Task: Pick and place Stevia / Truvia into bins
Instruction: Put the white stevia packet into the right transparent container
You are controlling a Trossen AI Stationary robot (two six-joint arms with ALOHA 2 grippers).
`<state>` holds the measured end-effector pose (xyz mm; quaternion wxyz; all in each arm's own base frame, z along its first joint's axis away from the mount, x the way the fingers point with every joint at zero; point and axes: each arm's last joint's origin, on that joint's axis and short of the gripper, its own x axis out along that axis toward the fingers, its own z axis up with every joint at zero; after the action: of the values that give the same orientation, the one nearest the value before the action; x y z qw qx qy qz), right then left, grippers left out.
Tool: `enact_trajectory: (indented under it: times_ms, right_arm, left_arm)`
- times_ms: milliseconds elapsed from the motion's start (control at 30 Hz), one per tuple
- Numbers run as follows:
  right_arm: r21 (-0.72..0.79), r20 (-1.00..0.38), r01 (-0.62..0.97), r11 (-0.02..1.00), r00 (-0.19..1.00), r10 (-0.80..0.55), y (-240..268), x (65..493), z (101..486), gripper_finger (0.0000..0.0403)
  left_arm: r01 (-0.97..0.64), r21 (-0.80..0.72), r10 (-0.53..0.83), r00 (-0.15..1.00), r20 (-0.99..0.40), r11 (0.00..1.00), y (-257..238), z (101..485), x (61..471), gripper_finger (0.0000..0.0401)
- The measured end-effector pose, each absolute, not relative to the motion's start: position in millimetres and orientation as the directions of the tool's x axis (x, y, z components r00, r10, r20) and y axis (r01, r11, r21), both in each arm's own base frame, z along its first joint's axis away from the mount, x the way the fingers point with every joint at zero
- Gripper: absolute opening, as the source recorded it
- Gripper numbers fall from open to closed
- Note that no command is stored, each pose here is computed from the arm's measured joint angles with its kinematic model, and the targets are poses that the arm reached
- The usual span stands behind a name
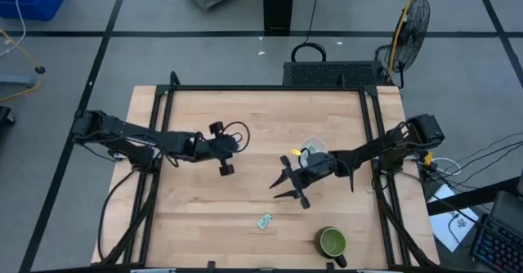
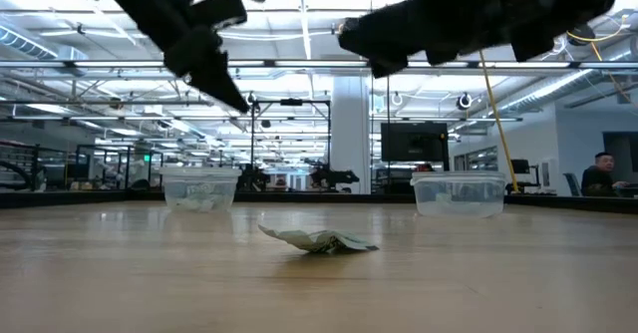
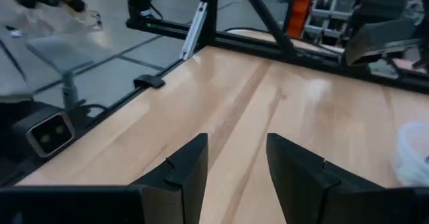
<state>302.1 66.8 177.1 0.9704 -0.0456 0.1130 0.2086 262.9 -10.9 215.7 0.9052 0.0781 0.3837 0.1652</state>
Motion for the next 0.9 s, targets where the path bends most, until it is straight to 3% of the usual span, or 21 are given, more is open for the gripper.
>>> enact_trajectory:
  times_ms: [200,467,900]
  right_arm:
    - [-0.075,-0.335,-0.456,0.887,0.849,0.408,89.8,319.0,185.2,0.0167]
    - [-0.031,-0.411,-0.488,0.872,0.802,0.434,106.8,336.3,154.9,0.0202]
    - [0.060,-0.571,-0.533,0.844,0.675,0.467,123.6,362.9,99.7,0.0202]
  left_arm:
    - [-0.141,0.320,0.321,0.706,-0.631,0.937,-25.2,233.7,269.9,0.0071]
    - [-0.136,0.317,0.316,0.707,-0.632,0.938,-33.5,234.5,268.5,0.0144]
    - [-0.116,0.321,0.304,0.712,-0.633,0.940,-37.2,234.6,267.9,0.0154]
